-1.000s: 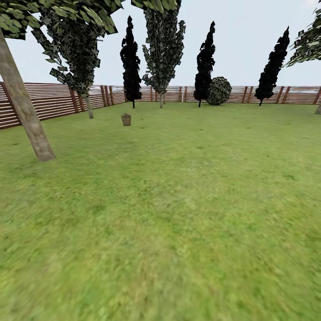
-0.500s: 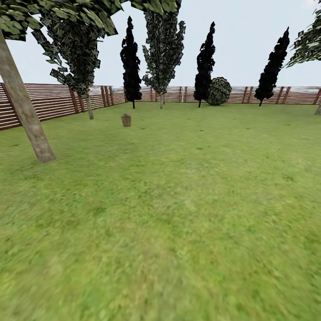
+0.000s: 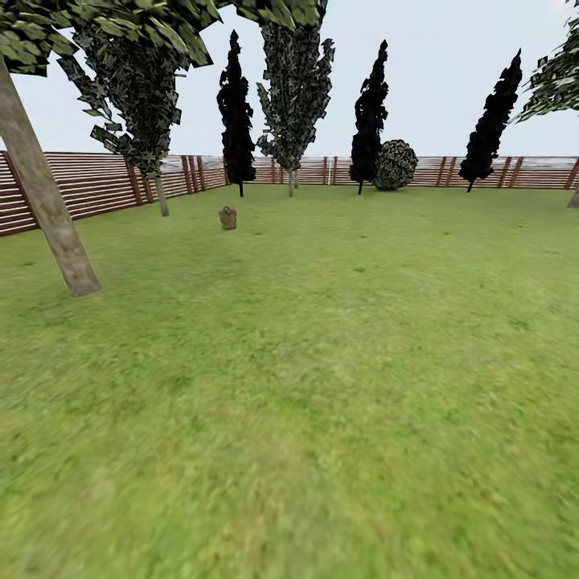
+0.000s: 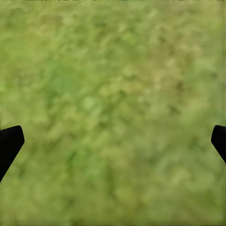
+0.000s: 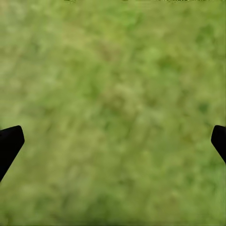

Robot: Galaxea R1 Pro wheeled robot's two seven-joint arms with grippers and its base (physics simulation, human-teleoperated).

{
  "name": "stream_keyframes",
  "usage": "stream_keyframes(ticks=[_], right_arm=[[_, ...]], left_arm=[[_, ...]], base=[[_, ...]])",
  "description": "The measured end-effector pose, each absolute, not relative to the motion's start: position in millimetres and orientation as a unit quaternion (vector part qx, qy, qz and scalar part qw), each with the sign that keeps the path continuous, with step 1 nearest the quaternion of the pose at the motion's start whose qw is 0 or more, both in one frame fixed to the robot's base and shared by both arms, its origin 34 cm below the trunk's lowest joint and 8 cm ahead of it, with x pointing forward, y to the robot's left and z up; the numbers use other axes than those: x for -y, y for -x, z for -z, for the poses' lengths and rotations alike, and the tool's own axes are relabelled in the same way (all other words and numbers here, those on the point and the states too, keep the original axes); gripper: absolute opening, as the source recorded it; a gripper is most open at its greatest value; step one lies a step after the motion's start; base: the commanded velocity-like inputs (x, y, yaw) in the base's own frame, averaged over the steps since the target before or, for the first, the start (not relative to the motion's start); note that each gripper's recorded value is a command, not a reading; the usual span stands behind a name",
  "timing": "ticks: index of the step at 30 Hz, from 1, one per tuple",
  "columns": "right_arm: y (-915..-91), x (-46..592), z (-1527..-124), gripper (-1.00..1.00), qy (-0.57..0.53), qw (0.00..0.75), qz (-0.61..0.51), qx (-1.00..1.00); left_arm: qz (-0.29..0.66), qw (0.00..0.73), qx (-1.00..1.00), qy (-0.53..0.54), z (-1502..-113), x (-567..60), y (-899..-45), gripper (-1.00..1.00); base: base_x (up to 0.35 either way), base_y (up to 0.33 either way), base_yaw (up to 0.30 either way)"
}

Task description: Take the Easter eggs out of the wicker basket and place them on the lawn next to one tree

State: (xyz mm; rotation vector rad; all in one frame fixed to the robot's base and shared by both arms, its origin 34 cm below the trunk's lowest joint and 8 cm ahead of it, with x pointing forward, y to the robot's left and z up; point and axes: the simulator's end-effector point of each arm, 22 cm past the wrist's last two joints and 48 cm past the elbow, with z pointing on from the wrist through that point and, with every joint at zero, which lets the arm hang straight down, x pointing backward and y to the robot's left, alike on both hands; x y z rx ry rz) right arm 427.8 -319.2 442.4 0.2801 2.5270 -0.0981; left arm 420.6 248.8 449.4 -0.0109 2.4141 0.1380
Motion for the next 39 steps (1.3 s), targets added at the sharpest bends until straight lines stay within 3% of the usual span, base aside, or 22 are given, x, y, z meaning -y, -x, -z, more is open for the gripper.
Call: stream_keyframes(ticks=[24, 39], right_arm=[[-432, 316, -486, 1.0, -0.101, 0.296, 0.03, -0.949], [-433, 317, -511, 1.0, -0.097, 0.296, 0.032, -0.95]], left_arm=[[-0.043, 0.353, -0.935, 0.006, -492, -233, -423, 1.0], [-0.061, 0.354, -0.933, 0.003, -518, -260, -425, 1.0]], base=[[0.0, 0.0, 0.0], [0.0, 0.0, 0.0]])
